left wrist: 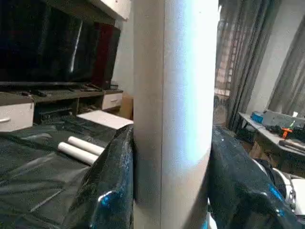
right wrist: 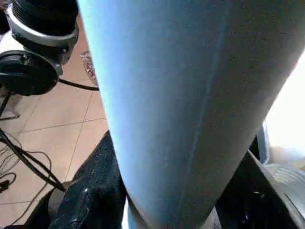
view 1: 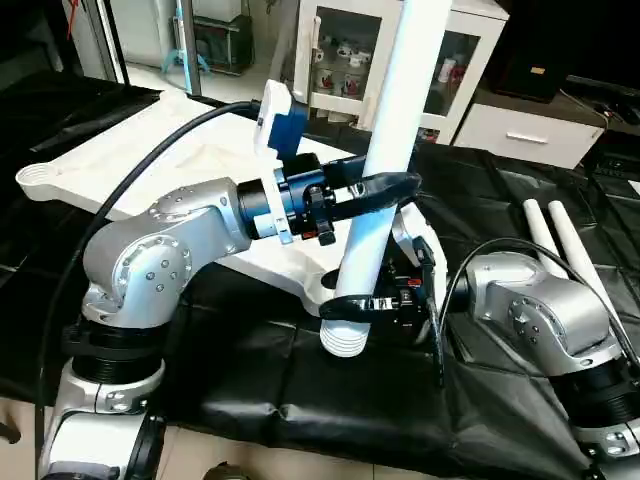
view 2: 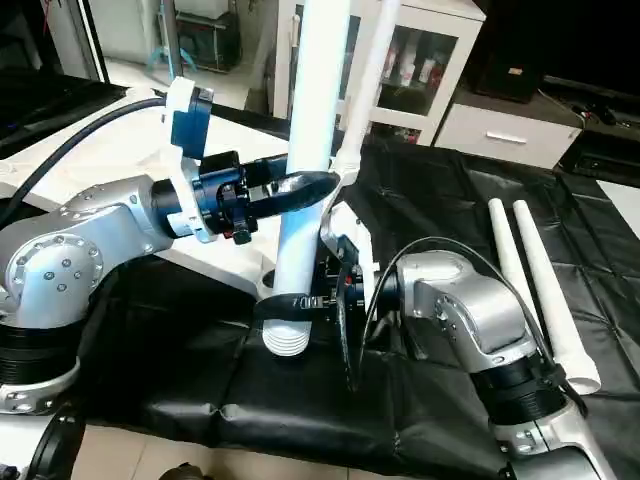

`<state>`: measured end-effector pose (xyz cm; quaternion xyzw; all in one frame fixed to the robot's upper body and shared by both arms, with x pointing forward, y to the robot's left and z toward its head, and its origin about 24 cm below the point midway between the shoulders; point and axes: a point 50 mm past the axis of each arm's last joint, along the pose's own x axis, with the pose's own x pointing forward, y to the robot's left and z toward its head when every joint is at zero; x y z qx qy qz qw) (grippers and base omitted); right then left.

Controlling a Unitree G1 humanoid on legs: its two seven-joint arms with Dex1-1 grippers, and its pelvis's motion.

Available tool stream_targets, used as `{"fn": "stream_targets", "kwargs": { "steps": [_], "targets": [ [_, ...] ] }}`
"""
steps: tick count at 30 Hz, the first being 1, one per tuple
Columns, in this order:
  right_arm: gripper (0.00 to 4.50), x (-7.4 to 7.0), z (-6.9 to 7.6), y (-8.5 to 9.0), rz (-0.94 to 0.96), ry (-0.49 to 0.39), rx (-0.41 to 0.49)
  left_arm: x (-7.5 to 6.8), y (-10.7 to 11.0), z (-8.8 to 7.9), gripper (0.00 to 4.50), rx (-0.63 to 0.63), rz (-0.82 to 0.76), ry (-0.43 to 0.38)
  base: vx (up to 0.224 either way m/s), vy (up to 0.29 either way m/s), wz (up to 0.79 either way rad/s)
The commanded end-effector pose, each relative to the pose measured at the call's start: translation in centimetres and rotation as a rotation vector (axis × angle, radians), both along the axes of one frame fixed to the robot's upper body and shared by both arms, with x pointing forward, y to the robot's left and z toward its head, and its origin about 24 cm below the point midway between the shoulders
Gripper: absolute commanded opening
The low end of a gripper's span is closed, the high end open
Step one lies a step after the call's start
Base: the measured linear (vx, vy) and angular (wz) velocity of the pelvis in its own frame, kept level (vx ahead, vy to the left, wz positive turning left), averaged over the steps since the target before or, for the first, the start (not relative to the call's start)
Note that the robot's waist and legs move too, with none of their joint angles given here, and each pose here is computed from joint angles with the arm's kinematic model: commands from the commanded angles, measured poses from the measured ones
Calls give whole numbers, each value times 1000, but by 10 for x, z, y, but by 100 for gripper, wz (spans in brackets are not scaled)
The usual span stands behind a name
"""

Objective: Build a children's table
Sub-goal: Pick table leg

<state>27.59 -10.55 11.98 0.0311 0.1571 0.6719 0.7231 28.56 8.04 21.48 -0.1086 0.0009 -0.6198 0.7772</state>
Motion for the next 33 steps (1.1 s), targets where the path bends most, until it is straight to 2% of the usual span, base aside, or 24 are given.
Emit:
{"fn": "stream_targets", "kwargs": {
  "steps": [1,6,8,11,14,17,18,19,20,21,23,24,25,26,30,33],
  "targets": [
    [188,2,4,-2,-19,-26,15,4,0,-8,244,84,48,39,0,0,0],
    [186,7,5,-5,-76,-45,24,5,7,-11,280,79,68,55,0,0,0],
    [186,11,4,-8,-124,-58,14,8,13,-8,285,47,95,48,0,0,0],
    [186,15,2,-12,-178,-70,-4,10,18,-6,321,39,116,20,0,0,0],
    [186,38,-9,-31,-440,-131,-108,19,42,3,342,-16,242,-57,0,0,0],
    [186,51,-14,-46,-633,-151,-141,28,64,4,352,-33,367,-89,0,0,0],
    [186,54,-16,-53,-708,-173,-163,34,74,-3,352,46,454,-145,0,0,0],
    [186,54,-17,-55,-737,-179,-158,38,77,-19,352,230,486,-191,0,0,0],
    [186,53,-16,-57,-773,-179,-136,39,80,-51,352,529,447,-249,0,0,0],
    [186,53,-16,-57,-773,-179,-136,39,80,-51,352,529,447,-249,0,0,0],
    [186,49,-15,-53,-759,-196,-123,39,80,-79,352,685,366,-262,0,0,0],
    [186,49,-15,-53,-759,-196,-123,39,80,-79,352,685,366,-262,0,0,0],
    [186,44,-16,-50,-731,-215,-113,40,77,-101,352,755,286,-246,0,0,0],
    [186,42,-15,-48,-720,-216,-106,42,75,-107,352,783,252,-258,0,0,0],
    [186,36,-14,-47,-697,-208,-79,50,74,-116,352,852,196,-291,0,0,0],
    [186,31,-15,-45,-671,-200,-67,58,78,-121,352,906,142,-271,0,0,0]
  ]
}}
